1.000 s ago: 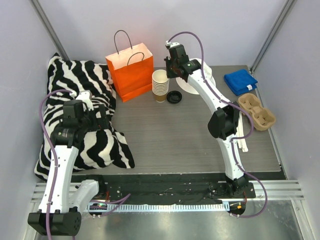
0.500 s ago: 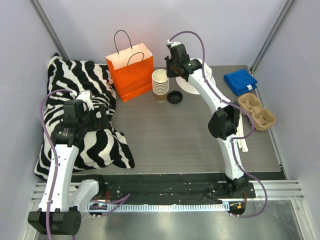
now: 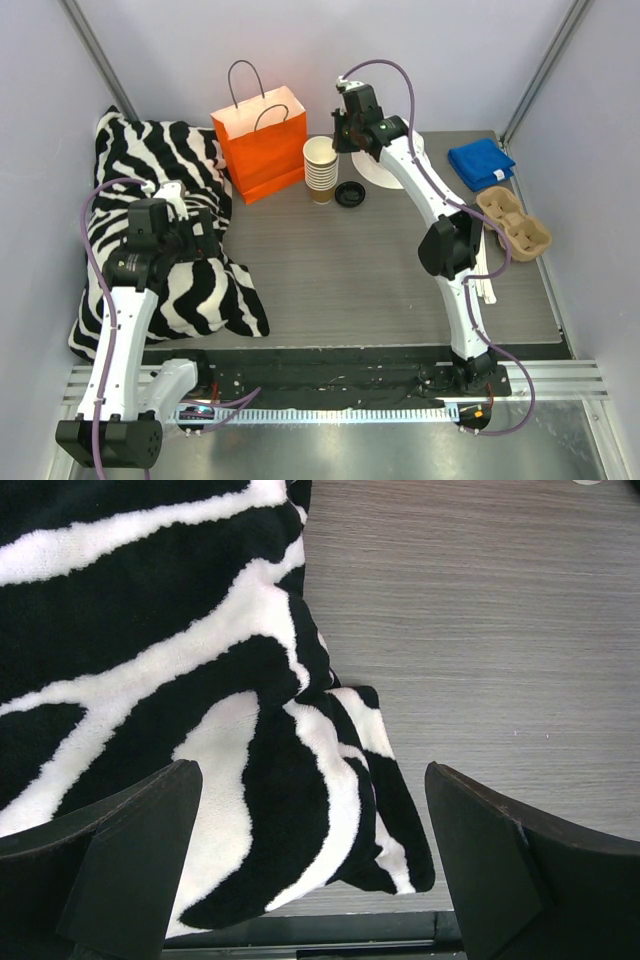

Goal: Pack the takeout coffee

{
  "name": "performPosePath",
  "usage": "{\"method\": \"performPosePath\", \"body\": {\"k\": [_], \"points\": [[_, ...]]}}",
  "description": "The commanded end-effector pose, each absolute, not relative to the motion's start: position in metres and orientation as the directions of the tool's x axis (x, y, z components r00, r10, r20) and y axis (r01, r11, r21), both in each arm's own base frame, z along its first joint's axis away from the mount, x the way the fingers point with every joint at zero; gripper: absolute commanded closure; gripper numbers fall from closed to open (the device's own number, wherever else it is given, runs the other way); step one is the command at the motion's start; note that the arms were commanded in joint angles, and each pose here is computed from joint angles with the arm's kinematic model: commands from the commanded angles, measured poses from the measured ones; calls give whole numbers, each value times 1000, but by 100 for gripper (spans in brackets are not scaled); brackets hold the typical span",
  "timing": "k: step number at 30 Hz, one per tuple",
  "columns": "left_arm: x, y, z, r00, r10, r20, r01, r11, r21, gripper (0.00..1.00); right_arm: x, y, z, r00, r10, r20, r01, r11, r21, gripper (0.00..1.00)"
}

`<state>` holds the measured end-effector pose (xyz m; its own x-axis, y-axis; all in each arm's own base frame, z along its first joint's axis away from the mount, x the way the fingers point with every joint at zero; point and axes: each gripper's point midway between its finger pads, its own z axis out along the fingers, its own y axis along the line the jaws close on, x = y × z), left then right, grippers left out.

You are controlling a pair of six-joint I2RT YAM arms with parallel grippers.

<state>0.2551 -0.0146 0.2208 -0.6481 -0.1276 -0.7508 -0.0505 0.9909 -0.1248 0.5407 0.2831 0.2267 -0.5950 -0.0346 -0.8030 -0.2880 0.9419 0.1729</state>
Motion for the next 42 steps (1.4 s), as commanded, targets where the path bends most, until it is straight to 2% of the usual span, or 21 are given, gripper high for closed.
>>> {"method": "performPosePath", "body": {"k": [1, 13, 20, 26, 29, 30, 31, 36, 37, 42], "points": [[266, -17, 235, -600, -141, -787, -38, 988, -147, 0, 536, 282, 306, -479, 51, -877, -316, 921, 226, 99], [267, -18, 234, -608, -141, -781, -37, 988, -150, 0, 535, 260, 356, -398, 111, -910, -316, 915, 250, 99], [267, -18, 234, -609, -146, -780, -42, 987, -152, 0, 516, 265, 405, -346, 175, -922, -391, 866, 311, 99], [269, -12, 237, -608, -152, -779, -73, 988, -136, 0, 484, 245, 465, -255, 215, -943, -462, 830, 314, 99], [271, -12, 242, -599, -155, -785, -72, 987, -140, 0, 449, 243, 482, -225, 162, -961, -551, 792, 262, 99], [270, -13, 243, -597, -152, -788, -65, 988, -142, 0, 444, 243, 466, -246, 115, -962, -568, 787, 240, 99], [269, -18, 246, -587, -139, -797, -32, 988, -148, 0, 422, 240, 480, -220, 104, -970, -604, 766, 219, 99], [264, -28, 257, -516, -82, -853, 71, 988, -138, 0, 380, 232, 401, -342, -100, -934, -668, 725, 167, 99], [263, -30, 254, -515, -72, -854, 89, 987, -137, 0, 373, 230, 391, -319, -166, -933, -699, 706, 114, 99], [247, -59, 253, -531, 1, -847, 281, 944, -175, 0, 342, 223, 313, -384, -319, -867, -747, 660, 88, 99]]}}
